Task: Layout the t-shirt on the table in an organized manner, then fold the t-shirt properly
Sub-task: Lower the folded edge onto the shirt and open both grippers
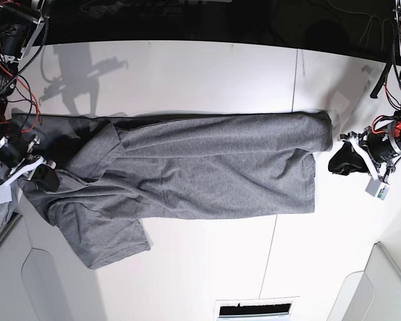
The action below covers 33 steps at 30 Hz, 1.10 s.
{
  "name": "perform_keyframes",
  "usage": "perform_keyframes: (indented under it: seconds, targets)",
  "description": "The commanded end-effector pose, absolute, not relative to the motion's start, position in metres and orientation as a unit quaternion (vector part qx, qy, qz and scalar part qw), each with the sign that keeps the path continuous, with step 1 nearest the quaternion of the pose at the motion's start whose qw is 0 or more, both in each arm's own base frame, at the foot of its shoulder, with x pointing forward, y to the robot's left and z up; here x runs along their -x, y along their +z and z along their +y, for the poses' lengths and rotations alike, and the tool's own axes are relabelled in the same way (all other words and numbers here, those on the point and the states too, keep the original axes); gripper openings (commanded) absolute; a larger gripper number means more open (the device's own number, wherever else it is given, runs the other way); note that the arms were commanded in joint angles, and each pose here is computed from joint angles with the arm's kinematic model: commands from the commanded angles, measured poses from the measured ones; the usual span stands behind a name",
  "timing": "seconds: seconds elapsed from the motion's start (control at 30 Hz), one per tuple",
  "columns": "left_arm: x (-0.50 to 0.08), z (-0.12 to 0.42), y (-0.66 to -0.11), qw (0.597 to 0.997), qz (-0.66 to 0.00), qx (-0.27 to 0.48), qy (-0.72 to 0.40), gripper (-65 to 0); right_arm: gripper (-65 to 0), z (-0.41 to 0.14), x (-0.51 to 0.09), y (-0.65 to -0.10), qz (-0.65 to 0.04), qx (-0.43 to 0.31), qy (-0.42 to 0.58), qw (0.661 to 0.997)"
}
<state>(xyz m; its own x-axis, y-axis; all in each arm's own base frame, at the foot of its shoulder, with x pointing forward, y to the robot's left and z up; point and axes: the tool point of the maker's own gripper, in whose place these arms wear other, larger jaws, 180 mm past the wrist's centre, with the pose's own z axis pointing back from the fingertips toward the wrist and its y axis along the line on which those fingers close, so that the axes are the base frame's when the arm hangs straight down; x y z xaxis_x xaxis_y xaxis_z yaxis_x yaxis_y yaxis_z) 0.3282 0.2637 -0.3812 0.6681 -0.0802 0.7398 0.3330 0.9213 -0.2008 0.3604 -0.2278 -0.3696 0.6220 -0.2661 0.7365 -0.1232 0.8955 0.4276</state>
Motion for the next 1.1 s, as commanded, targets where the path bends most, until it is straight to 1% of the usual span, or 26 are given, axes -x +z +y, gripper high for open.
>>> perform_keyframes:
  seconds: [0.0, 0.03, 0.07, 0.13, 0.17, 0.2, 0.4, 0.57, 0.6, 0.7, 0.73, 0.77, 0.87, 1.07]
  targets:
    - [-0.337, 0.27, -0.366, 0.89, -0.412, 0.155, -0.12, -49.9, -65.0, -0.232, -0.371, -0.361, -0.448, -0.221, -0.036, 0.866]
    - [-0.337, 0.27, -0.367, 0.891, -0.411, 0.154, -0.12, -49.9, -65.0, -0.226, -0.373, -0.365, -0.441, -0.226, -0.032, 0.868]
    - [-0.336, 0.27, -0.368, 0.891, -0.408, 0.154, -0.121, -49.9, -62.7, -0.221, -0.374, -0.37, -0.432, -0.229, -0.026, 0.872]
    - [-0.335, 0.27, -0.369, 0.893, -0.405, 0.154, -0.121, -49.9, -43.2, -0.21, -0.376, -0.374, -0.421, -0.236, -0.014, 0.876]
    - [-0.334, 0.27, -0.37, 0.895, -0.401, 0.155, -0.121, -49.9, -36.9, -0.207, -0.376, -0.375, -0.419, -0.237, -0.01, 0.876]
    - [-0.333, 0.269, -0.371, 0.896, -0.396, 0.16, -0.119, -49.8, -34.0, -0.205, -0.376, -0.375, -0.419, -0.238, -0.007, 0.876]
    - [-0.319, 0.264, -0.367, 0.902, -0.361, 0.216, -0.093, -49.8, -34.0, -0.209, -0.377, -0.362, -0.427, -0.239, -0.009, 0.872]
    - [-0.306, 0.27, -0.368, 0.905, -0.354, 0.22, -0.088, -49.6, -34.0, -0.221, -0.368, -0.35, -0.422, -0.233, -0.012, 0.876]
    - [-0.305, 0.27, -0.369, 0.905, -0.353, 0.22, -0.087, -47.5, -34.0, -0.227, -0.367, -0.347, -0.428, -0.228, -0.019, 0.874]
    - [-0.304, 0.27, -0.37, 0.906, -0.35, 0.221, -0.087, -32.3, -34.0, -0.25, -0.365, -0.344, -0.441, -0.213, -0.048, 0.871]
    - [-0.302, 0.271, -0.371, 0.907, -0.348, 0.22, -0.087, -29.0, -34.0, -0.257, -0.361, -0.345, -0.442, -0.208, -0.059, 0.871]
    - [-0.3, 0.271, -0.374, 0.909, -0.344, 0.217, -0.088, -28.0, -34.0, -0.265, -0.356, -0.347, -0.442, -0.203, -0.07, 0.871]
    - [-0.29, 0.273, -0.383, 0.916, -0.33, 0.212, -0.088, -28.0, -34.0, -0.287, -0.335, -0.36, -0.435, -0.185, -0.106, 0.875]
    - [-0.289, 0.267, -0.386, 0.912, -0.336, 0.22, -0.082, -28.0, -34.0, -0.331, -0.294, -0.377, -0.434, -0.141, -0.169, 0.874]
